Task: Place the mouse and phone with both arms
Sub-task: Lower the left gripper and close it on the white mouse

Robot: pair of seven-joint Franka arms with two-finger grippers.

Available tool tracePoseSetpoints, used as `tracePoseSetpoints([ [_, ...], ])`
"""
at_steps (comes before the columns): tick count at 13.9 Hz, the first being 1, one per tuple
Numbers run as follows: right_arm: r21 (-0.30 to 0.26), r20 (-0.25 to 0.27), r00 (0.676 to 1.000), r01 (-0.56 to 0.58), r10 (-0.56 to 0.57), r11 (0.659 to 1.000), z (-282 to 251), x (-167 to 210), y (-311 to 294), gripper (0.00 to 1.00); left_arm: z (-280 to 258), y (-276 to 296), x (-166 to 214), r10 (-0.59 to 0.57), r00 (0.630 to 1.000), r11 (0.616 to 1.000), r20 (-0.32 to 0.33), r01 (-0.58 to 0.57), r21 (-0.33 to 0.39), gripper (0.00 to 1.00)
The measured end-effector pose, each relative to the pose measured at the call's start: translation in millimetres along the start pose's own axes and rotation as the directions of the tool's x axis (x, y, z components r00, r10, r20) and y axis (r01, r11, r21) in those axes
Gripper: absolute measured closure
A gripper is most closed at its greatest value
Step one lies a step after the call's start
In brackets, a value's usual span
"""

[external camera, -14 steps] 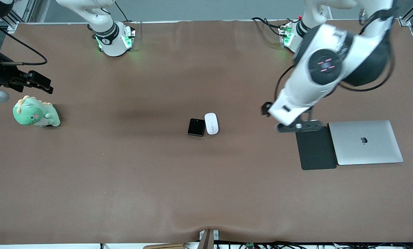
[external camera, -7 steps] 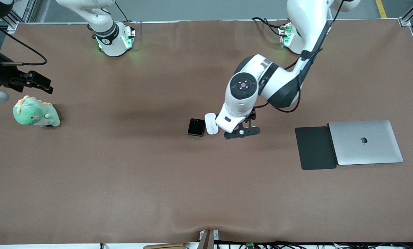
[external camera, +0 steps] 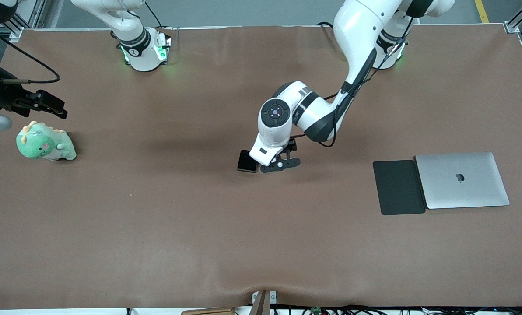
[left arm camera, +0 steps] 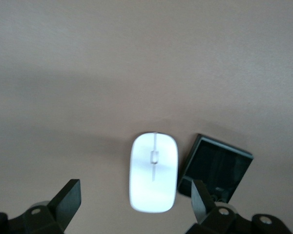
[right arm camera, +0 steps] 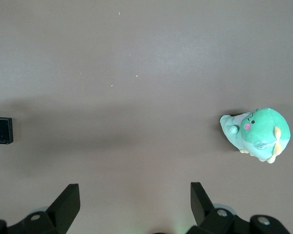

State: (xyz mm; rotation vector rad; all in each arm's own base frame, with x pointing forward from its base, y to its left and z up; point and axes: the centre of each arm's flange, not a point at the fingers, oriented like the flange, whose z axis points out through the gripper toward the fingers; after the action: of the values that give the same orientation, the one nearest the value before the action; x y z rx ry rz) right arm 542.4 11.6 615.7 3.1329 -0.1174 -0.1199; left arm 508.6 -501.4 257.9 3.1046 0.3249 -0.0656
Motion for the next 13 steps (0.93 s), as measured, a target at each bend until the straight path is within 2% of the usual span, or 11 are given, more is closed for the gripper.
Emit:
tracePoseSetpoints([
  [5, 0.0, 0.002, 1.0, 0.0, 0.0, 1.0, 1, 0, 0, 0.0, 47, 7, -14, -0.003, 1.0, 1.0, 0.002, 0.003, -0.002, 0.03],
  [13, -0.001, 0.009, 1.0, 0.0, 0.0, 1.0, 5, 2, 0, 0.0, 76, 6, -19, 0.004, 1.0, 1.0, 0.014, -0.004, 0.021, 0.08],
])
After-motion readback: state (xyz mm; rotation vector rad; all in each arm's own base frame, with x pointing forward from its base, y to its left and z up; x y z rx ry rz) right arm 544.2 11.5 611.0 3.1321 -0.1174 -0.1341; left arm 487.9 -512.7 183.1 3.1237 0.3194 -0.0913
